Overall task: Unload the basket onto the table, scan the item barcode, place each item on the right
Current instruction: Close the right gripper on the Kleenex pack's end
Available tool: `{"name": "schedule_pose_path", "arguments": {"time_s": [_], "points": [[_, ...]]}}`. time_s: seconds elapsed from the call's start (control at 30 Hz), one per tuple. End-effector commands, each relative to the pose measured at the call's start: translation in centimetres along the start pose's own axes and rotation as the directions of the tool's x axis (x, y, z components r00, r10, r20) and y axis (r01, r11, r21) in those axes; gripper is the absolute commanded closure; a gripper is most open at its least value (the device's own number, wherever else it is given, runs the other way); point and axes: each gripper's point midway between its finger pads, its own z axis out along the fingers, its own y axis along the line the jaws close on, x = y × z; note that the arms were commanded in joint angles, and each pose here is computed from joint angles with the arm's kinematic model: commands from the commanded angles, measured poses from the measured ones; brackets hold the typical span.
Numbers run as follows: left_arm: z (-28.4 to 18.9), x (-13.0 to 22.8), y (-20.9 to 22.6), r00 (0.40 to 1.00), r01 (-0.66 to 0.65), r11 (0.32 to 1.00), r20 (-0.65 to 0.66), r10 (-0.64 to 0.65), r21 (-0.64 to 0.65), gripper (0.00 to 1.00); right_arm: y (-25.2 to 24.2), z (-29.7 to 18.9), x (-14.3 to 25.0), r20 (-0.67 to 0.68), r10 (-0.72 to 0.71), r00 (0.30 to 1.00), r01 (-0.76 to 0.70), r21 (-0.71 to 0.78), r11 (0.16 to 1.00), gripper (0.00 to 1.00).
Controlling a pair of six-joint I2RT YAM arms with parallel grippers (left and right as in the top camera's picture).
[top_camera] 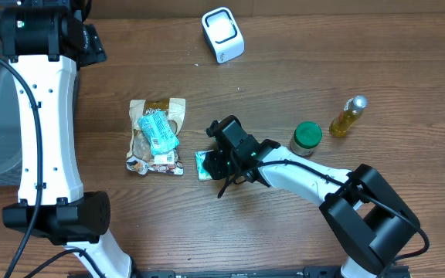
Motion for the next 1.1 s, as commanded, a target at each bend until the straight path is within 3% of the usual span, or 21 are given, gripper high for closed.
{"name": "schedule_pose_path", "arguments": {"time_s": [0.0, 0.93, 1.0, 1.07], "points": [[-0.7, -0.5, 0.1, 1.0, -0.006, 1.0, 0.022, 0.006, 0.012, 0.0, -0.4, 0.4, 0.4, -0.009, 0.006, 1.0, -0.006, 0.01, 1.0, 0.62], [-0.7, -0.4, 0.1, 1.0, -0.006, 1.0, 0.021, 0.006, 0.012, 0.01, -1.6, 2.0, 1.4, -0.04, 0.016, 0.999, -0.014, 0.048, 0.999, 0.71], [-0.7, -0.4, 0.1, 1.0, -0.006, 1.0, 0.021, 0.006, 0.012, 0.01, -1.7, 2.0, 1.5, -0.043, 0.016, 0.999, -0.014, 0.05, 0.999, 0.76], [-0.7, -0.4, 0.1, 1.0, -0.006, 1.0, 0.021, 0.006, 0.012, 0.01, -1.7, 2.0, 1.4, -0.042, 0.016, 0.999, -0.014, 0.05, 0.999, 0.9]]}}
